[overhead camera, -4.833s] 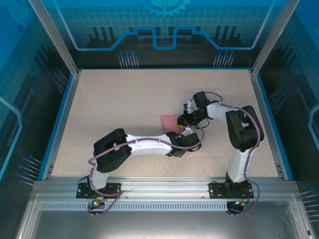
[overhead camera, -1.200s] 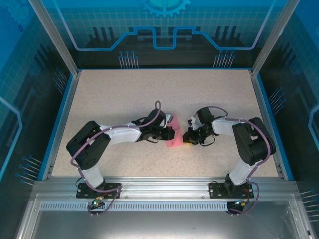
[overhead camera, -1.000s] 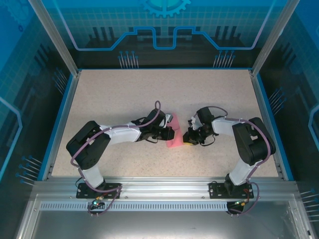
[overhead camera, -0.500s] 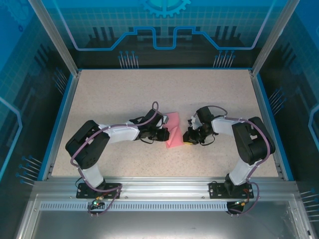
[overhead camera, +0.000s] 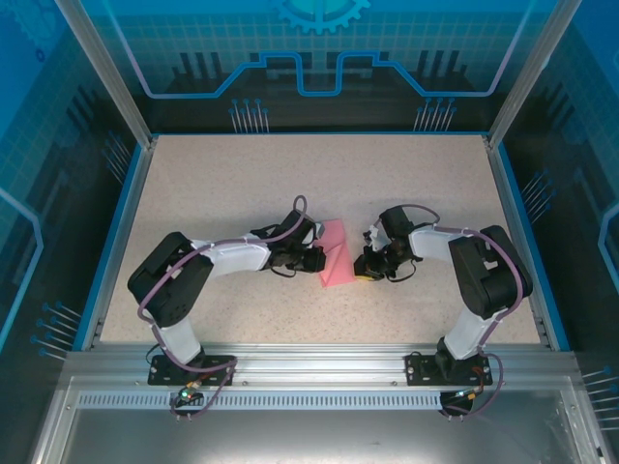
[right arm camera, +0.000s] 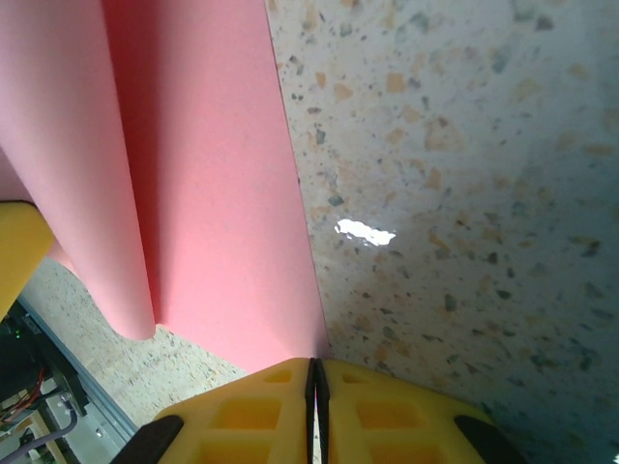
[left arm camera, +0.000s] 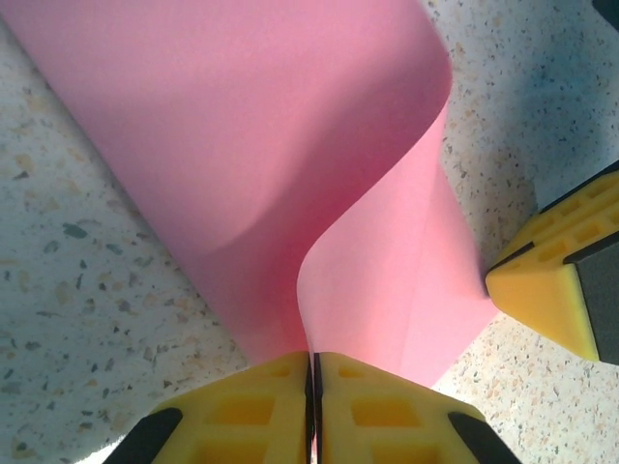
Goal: Fold a paper plane with a square sheet of paper (fold left side to right side)
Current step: Fold the triangle a second time at the center of the table.
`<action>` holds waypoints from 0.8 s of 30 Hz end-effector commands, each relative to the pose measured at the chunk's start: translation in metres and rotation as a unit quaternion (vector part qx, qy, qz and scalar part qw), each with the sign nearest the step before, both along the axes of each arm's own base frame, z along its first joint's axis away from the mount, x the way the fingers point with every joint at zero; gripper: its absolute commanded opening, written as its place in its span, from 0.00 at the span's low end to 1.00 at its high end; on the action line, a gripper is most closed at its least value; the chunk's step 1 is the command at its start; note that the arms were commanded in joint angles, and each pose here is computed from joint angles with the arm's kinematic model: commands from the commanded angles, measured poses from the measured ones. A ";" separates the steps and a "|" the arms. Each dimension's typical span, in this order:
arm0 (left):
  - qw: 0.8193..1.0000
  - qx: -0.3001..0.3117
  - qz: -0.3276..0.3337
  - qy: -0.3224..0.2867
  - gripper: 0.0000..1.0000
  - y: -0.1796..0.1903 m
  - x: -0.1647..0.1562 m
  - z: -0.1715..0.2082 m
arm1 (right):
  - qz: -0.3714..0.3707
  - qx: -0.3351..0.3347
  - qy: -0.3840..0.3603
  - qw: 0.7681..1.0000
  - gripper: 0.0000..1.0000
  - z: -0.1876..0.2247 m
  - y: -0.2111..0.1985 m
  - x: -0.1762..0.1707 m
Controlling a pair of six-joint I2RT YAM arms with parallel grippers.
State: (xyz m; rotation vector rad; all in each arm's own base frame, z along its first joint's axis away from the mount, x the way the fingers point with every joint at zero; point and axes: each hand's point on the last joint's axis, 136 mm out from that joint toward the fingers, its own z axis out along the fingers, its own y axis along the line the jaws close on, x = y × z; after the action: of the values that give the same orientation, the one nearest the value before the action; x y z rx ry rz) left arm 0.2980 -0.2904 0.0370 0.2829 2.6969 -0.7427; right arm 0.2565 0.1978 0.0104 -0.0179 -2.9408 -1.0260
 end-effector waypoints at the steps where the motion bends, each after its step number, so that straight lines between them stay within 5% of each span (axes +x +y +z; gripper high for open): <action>1: 1.000 0.017 -0.003 -0.006 0.13 0.003 0.009 -0.002 | 0.018 0.002 0.011 1.000 0.12 -0.002 0.007 -0.004; 24: 0.999 0.034 0.004 -0.002 0.13 0.007 0.016 -0.014 | 0.021 0.002 0.015 1.000 0.12 -0.004 0.007 -0.004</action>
State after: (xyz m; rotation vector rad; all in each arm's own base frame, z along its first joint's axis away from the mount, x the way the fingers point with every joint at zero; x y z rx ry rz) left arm 0.3055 -0.2848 0.0228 0.2919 2.7278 -0.6734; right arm 0.2571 0.2000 0.0103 -0.0118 -2.9200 -1.0299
